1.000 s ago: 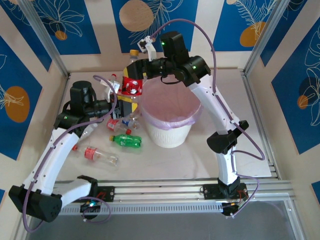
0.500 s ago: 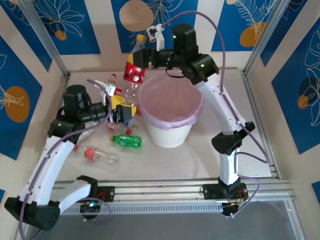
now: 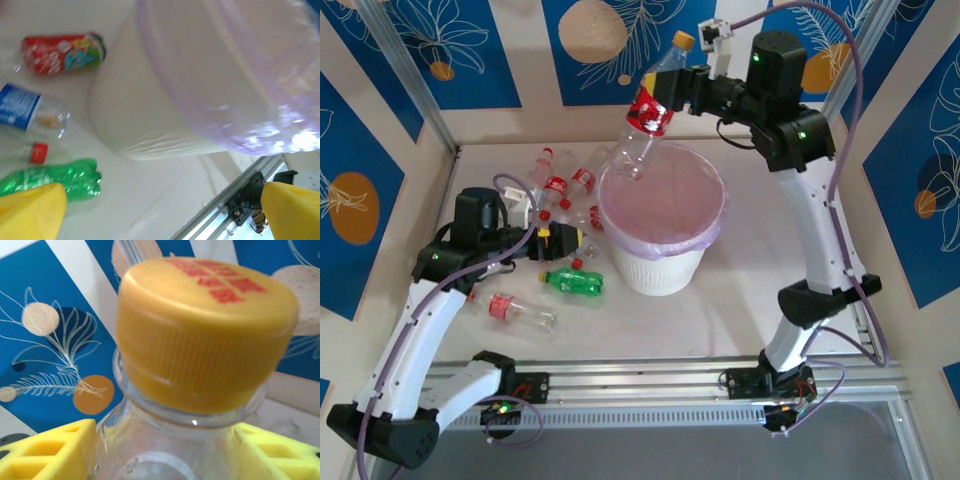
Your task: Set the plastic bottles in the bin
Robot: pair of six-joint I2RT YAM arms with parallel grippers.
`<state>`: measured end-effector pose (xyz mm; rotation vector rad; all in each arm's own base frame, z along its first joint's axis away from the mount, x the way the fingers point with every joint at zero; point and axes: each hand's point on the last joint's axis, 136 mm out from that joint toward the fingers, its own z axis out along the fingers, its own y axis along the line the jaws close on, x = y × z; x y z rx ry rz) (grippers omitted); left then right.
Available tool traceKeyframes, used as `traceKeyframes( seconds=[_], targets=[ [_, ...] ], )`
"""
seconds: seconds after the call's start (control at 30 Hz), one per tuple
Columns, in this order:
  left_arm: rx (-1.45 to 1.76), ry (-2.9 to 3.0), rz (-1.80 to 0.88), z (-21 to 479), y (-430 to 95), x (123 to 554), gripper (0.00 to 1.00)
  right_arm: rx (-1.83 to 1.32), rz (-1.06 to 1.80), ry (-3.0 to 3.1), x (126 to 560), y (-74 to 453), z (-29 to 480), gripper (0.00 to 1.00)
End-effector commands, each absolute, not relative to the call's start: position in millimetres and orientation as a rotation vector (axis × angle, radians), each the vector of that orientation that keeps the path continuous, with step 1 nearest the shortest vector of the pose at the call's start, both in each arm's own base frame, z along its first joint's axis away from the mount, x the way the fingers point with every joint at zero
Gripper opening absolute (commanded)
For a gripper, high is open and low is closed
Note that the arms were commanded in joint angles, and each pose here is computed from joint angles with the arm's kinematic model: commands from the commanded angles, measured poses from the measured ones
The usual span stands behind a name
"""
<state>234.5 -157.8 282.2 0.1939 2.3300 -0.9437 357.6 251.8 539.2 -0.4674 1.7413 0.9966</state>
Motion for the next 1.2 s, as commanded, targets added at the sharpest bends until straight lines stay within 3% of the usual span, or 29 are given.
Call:
traceKeyframes(
  seconds=[0.0, 0.3, 0.53, 1.17],
  targets=[
    [-0.021, 2.442, -0.862, 253.1, -133.5, 231.2, 0.98, -0.507, 0.869, 1.846, 347.3, 238.5, 501.5, 0.45],
    [-0.294, 2.474, -0.734, 222.0, -90.1, 238.8, 0.94, -0.521, 0.714, 2.039, 344.2, 221.2, 415.7, 0.44],
    [-0.446, 2.465, -0.602, 204.7, -52.8, 247.2, 0.98, -0.642, 0.649, 2.122, 344.7, 235.5, 360.0, 0.43],
    [-0.469, 2.465, -0.456, 190.6, -24.0, 264.7, 0.96, -0.772, 0.565, 2.279, 373.5, 270.3, 246.5, 0.43]
  ],
)
